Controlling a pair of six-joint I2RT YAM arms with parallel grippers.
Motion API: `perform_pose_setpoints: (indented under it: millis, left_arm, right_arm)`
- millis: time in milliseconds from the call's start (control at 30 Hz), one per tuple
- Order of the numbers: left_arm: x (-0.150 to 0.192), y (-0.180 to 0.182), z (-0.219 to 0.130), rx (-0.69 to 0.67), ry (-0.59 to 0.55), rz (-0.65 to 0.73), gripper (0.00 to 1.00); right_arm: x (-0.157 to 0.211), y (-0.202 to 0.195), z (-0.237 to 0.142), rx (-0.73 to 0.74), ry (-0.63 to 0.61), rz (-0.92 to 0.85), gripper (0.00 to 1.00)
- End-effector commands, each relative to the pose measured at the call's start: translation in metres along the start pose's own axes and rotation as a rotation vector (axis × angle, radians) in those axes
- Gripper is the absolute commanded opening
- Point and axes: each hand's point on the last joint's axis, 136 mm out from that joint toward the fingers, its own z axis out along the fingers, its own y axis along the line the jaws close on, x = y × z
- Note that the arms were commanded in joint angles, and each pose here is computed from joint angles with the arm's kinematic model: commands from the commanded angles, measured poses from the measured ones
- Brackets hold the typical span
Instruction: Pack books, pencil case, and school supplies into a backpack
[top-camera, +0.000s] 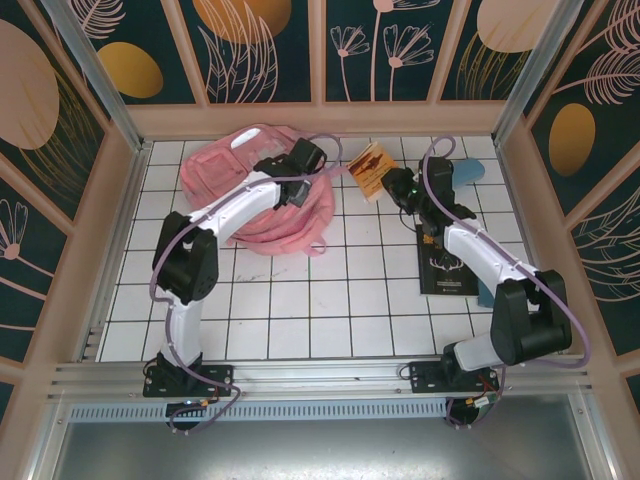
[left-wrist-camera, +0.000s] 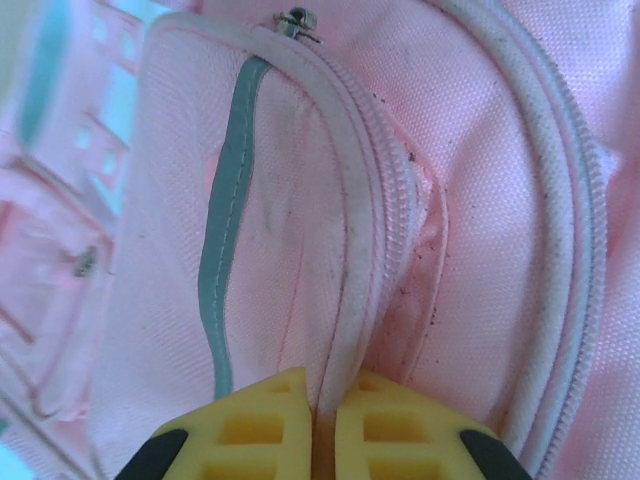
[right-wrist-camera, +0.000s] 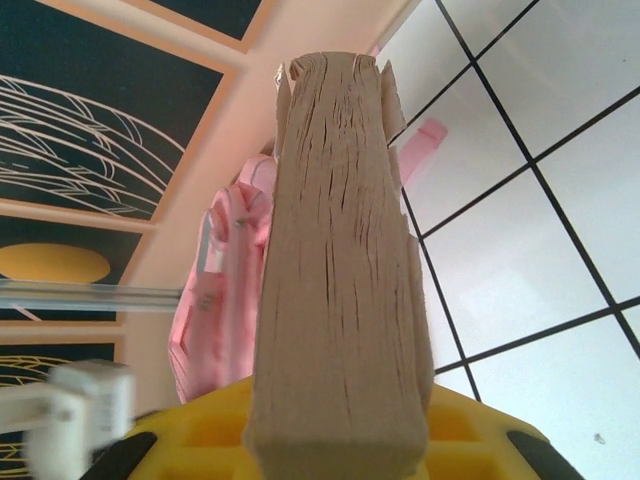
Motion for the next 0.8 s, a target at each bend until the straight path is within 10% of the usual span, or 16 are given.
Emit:
perform_pose_setpoints:
  millis: [0, 300, 767]
  left_arm:
    - [-0.061, 0.061, -0.061, -0.156, -0.257, -0.141, 0.09]
    - [-0.103, 0.093, -0.116, -0.173, -0.511, -0.334, 0.08]
    - [-0.116, 0.094, -0.137, -0.102, -0.589, -0.393, 0.1]
  right_arm:
    - [-0.012, 0.024, -0.022, -0.074, -0.059, -0.073, 0.1]
    - [0.035, 0.067, -0.017, -0.26, 0.112, -0.167, 0.1]
    - [0.104, 0.102, 0.05, -0.367, 0.255, -0.109, 0.11]
